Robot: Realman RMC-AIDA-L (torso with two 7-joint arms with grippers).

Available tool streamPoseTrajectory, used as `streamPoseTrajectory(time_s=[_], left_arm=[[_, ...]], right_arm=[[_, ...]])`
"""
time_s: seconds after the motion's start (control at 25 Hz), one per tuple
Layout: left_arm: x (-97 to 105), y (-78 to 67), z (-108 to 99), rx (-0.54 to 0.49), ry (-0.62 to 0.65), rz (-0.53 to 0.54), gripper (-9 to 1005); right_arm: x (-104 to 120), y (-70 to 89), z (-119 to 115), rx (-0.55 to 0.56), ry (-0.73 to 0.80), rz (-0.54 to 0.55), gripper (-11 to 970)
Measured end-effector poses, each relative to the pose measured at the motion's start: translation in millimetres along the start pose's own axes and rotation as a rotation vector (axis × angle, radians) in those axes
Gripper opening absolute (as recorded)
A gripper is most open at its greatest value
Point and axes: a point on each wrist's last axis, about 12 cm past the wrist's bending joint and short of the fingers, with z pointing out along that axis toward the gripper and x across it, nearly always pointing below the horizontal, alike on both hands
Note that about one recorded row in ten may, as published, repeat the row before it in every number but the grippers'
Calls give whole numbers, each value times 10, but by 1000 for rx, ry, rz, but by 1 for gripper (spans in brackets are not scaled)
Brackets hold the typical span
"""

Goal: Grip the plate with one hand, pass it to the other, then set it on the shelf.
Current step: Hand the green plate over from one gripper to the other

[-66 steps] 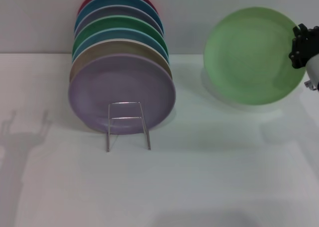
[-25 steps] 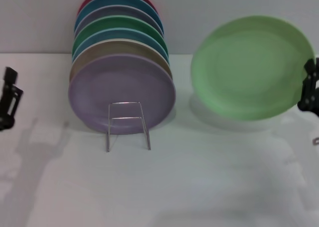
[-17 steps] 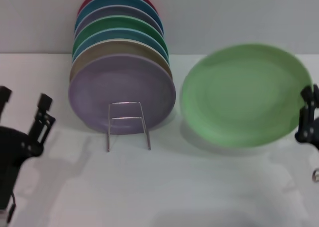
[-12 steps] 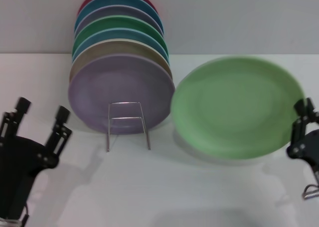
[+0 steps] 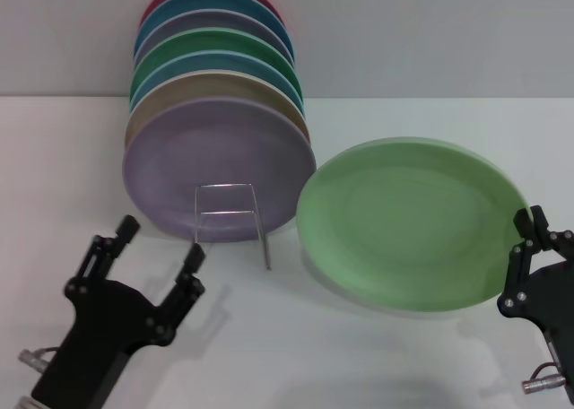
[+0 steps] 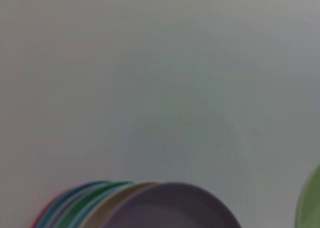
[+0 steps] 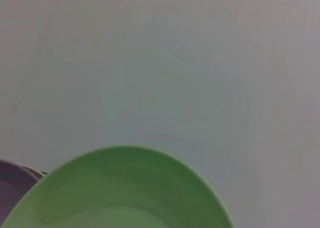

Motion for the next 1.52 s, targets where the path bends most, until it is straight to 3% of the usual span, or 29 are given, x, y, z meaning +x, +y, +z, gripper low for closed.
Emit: streamPoseTrajectory(time_s=[0.68,1.2,1.52], left_arm=[[108,-135,240,124,93,-30,761],[129,-178,389,142,118,-46,760],[134,-133,448,115,123,-59,759]], right_arm=[[-101,194,65,-48,-28,-131,19],[-148,293,44,-88,-42,-168,20],[-151,309,34,-97,-43,-166,19]])
